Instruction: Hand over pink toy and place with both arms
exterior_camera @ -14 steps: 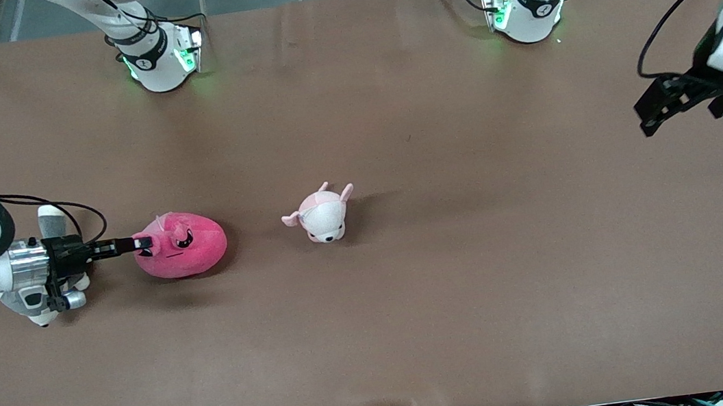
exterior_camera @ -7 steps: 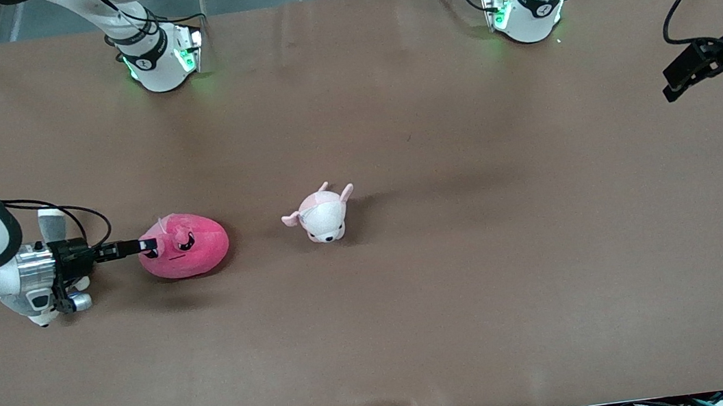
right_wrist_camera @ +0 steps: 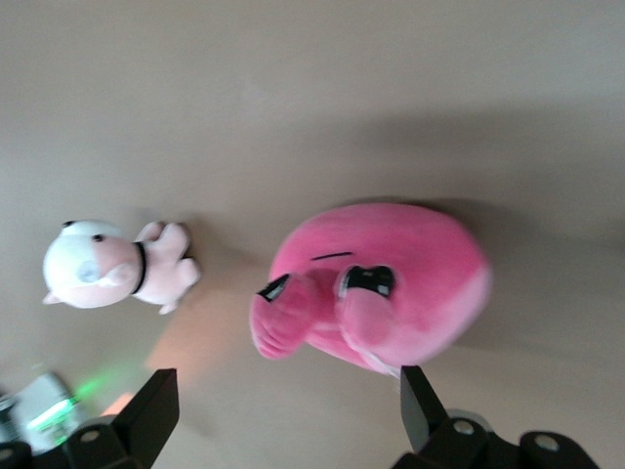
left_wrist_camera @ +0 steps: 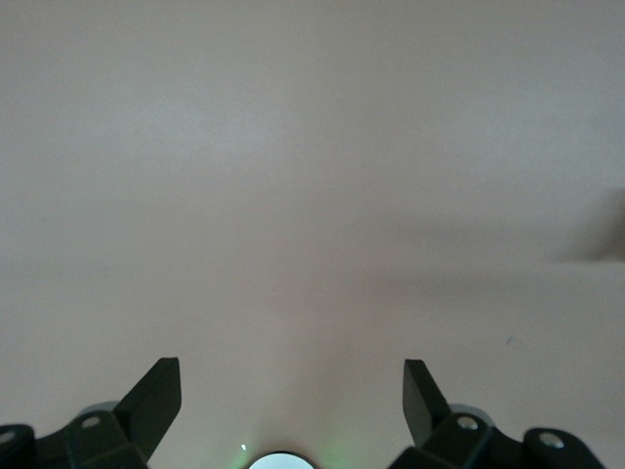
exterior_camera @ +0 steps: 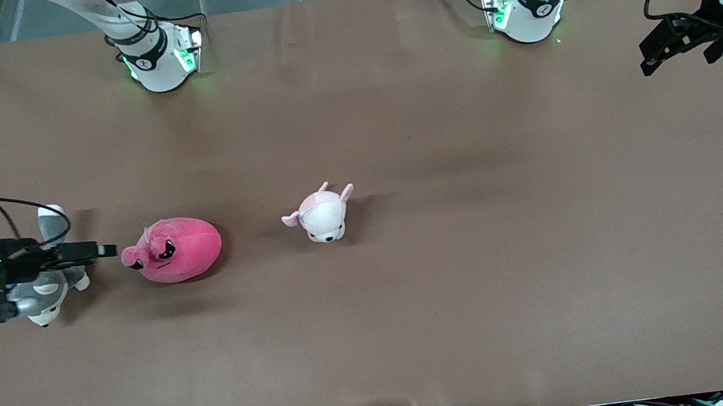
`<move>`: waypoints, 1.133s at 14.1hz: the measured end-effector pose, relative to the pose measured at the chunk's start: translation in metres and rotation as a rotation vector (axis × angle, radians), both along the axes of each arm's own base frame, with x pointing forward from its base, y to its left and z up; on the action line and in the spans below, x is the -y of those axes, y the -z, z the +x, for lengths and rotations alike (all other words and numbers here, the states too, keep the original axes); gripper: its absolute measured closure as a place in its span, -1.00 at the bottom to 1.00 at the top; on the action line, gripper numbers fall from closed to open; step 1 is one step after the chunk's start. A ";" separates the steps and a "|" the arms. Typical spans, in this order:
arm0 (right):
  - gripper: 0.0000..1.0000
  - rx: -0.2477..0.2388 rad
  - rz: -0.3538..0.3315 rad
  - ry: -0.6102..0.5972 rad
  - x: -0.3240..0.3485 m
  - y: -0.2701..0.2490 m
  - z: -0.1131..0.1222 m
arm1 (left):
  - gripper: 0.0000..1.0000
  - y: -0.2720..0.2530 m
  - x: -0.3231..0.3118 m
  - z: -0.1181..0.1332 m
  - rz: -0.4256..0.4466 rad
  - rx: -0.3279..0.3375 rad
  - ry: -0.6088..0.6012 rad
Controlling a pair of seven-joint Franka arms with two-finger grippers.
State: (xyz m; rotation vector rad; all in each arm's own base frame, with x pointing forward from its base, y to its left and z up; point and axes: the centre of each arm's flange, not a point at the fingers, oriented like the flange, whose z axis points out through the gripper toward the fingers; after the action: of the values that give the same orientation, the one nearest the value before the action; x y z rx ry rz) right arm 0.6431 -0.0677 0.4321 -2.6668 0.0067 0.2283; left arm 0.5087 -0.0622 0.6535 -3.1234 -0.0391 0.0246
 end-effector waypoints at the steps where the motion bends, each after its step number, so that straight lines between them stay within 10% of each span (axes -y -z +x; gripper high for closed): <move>1: -1.00 0.019 -0.061 0.015 0.004 -0.026 -0.003 | -1.00 0.001 0.001 -0.001 0.000 -0.002 0.010; 5: -0.99 0.101 -0.275 0.029 0.009 -0.102 -0.018 | -1.00 0.005 0.004 -0.001 -0.005 -0.008 0.023; 16: -1.00 0.286 -0.516 0.013 -0.004 -0.231 -0.055 | -1.00 0.011 0.021 0.006 -0.045 0.010 0.075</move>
State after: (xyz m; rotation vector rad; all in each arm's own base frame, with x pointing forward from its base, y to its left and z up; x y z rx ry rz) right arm 0.5883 -0.0633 0.6635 -3.1862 -0.0097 -0.1894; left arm 0.5143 -0.0836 0.6428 -3.1674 0.0791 0.0083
